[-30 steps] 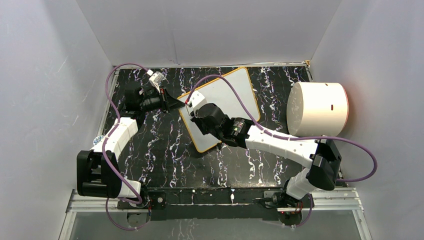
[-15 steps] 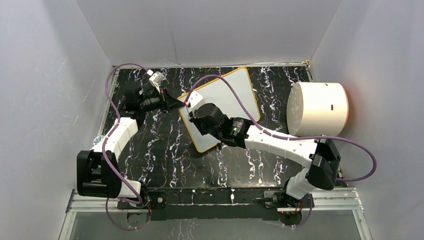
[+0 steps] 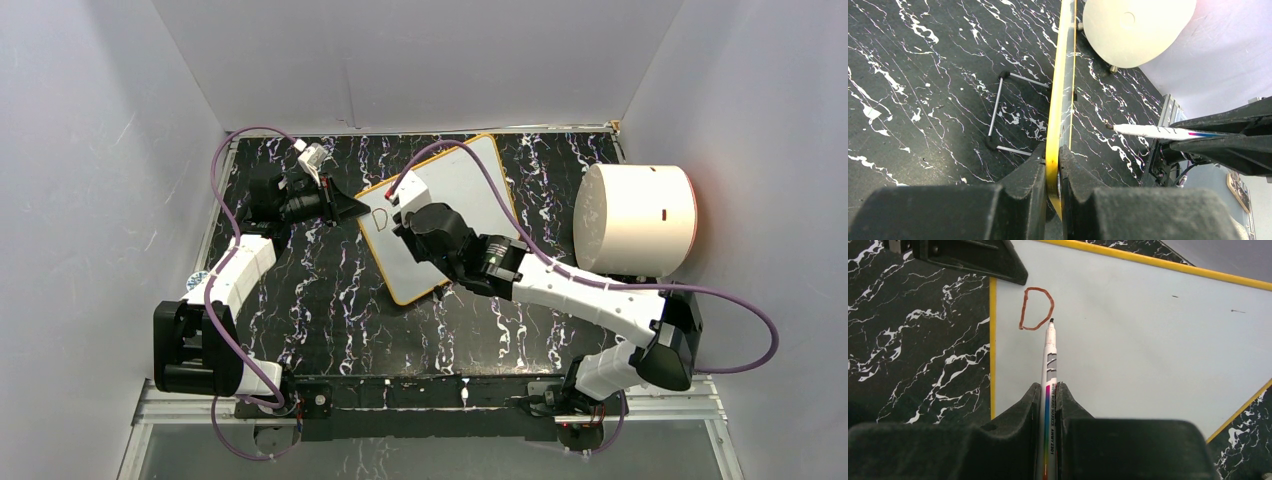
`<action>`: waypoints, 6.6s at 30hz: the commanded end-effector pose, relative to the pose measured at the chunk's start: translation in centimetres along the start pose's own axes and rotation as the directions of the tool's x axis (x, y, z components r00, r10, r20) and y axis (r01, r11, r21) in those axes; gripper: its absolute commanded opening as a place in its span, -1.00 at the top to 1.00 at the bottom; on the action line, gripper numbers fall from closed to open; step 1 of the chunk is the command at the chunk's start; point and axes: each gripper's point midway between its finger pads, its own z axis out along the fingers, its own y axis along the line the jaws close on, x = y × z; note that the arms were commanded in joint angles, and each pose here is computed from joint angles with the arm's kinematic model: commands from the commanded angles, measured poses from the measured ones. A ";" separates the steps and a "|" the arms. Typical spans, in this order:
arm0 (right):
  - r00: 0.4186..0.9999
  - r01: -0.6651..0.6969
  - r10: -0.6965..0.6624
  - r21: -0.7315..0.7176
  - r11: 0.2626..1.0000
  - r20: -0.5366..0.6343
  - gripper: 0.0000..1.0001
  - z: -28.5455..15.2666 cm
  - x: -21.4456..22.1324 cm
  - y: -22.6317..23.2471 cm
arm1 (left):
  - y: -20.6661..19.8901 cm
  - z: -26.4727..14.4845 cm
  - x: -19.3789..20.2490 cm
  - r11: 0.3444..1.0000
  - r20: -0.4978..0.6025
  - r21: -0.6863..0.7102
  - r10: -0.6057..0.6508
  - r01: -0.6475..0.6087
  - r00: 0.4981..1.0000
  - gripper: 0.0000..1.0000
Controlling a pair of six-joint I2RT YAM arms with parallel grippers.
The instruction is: Write a sentence on the whiteboard
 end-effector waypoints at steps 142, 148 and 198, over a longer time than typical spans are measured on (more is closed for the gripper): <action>0.998 -0.012 0.006 0.093 0.996 0.066 1.00 2.6 -0.8 -2.1 | 1.4 0.8 2.5 0.999 -0.074 -0.036 -0.034 0.031 0.997 1.00; 0.998 -0.013 0.007 0.104 0.995 0.065 1.00 2.8 -0.7 -2.5 | 1.4 0.7 2.6 0.999 -0.075 -0.038 -0.034 0.031 0.997 1.00; 0.996 -0.062 0.060 0.033 0.997 0.067 1.00 1.8 0.2 -3.0 | 1.8 0.8 2.7 0.998 -0.082 -0.051 -0.037 0.033 0.996 1.00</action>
